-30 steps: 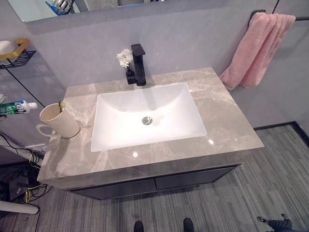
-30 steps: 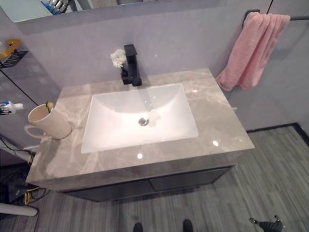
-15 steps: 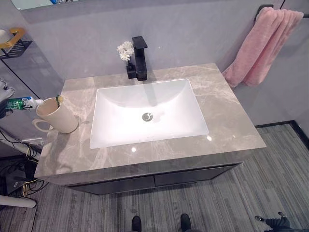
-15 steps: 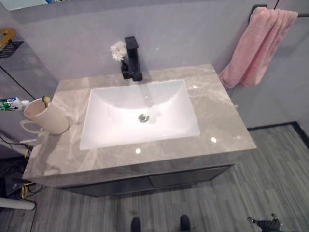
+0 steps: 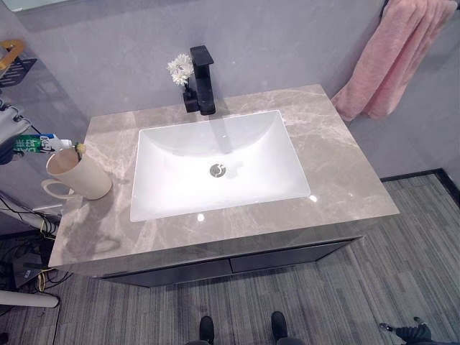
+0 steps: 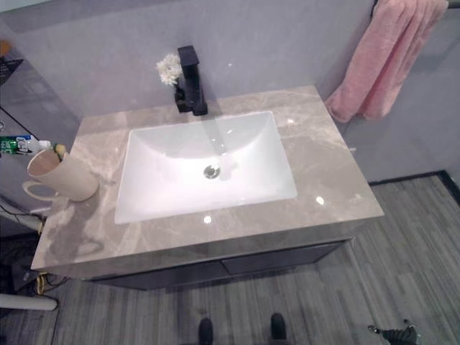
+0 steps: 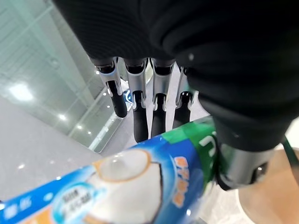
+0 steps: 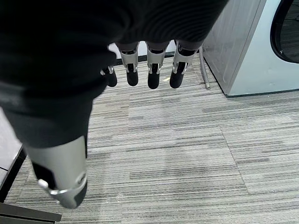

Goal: Put brush and paste in cup on sink, flatten towel.

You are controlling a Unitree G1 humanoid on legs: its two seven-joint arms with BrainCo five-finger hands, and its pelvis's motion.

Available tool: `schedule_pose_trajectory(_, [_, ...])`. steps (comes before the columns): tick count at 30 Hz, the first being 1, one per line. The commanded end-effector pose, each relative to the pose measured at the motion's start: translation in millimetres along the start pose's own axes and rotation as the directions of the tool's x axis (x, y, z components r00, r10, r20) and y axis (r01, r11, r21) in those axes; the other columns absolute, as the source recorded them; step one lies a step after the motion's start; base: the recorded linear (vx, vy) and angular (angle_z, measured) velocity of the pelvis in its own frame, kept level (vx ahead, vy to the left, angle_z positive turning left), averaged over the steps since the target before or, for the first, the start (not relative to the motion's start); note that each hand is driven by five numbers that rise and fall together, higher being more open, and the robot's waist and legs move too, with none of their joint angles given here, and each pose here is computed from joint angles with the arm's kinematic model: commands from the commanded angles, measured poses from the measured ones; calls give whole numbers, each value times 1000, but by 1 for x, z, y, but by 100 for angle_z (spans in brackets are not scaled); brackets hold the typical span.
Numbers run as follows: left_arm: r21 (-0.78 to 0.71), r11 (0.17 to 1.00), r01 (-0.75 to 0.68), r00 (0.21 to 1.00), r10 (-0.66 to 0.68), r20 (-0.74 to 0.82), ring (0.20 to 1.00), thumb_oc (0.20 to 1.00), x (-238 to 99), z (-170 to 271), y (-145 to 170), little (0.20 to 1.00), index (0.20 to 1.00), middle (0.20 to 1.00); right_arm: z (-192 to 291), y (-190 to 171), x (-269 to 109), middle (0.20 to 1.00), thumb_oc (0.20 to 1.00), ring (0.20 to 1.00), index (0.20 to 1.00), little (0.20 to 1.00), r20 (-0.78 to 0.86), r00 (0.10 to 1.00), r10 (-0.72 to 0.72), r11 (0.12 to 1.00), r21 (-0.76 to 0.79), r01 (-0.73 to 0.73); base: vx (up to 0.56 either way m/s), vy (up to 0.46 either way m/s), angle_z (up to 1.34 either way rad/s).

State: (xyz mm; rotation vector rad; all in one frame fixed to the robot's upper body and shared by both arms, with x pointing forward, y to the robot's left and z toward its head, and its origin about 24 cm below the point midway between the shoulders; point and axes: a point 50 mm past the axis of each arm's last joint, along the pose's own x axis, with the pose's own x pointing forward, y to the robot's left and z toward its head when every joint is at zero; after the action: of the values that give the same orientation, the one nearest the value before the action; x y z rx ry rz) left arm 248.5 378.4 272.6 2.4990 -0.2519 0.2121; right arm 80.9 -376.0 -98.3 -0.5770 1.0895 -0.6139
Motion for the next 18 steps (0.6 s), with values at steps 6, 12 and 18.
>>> schedule_pose_trajectory(6, [167,986,-13,987,39,-156,200,200,-2,-58,27,200,200,200,1,-12,2,1000,1000,1000,1000,1000,16,1000,-21,999,-32,21,0,0,0])
schedule_pose_trajectory(12, [168,986,13,987,14,-158,200,200,-4,-59,23,200,200,200,6,-10,2,1000,1000,1000,1000,1000,38,999,-13,999,-39,15,0,0,0])
schedule_pose_trajectory(18, [170,983,75,978,-39,-207,200,200,-12,-68,10,200,200,200,13,-10,3,1000,1000,1000,1000,1000,71,997,-7,997,-70,12,0,0,0])
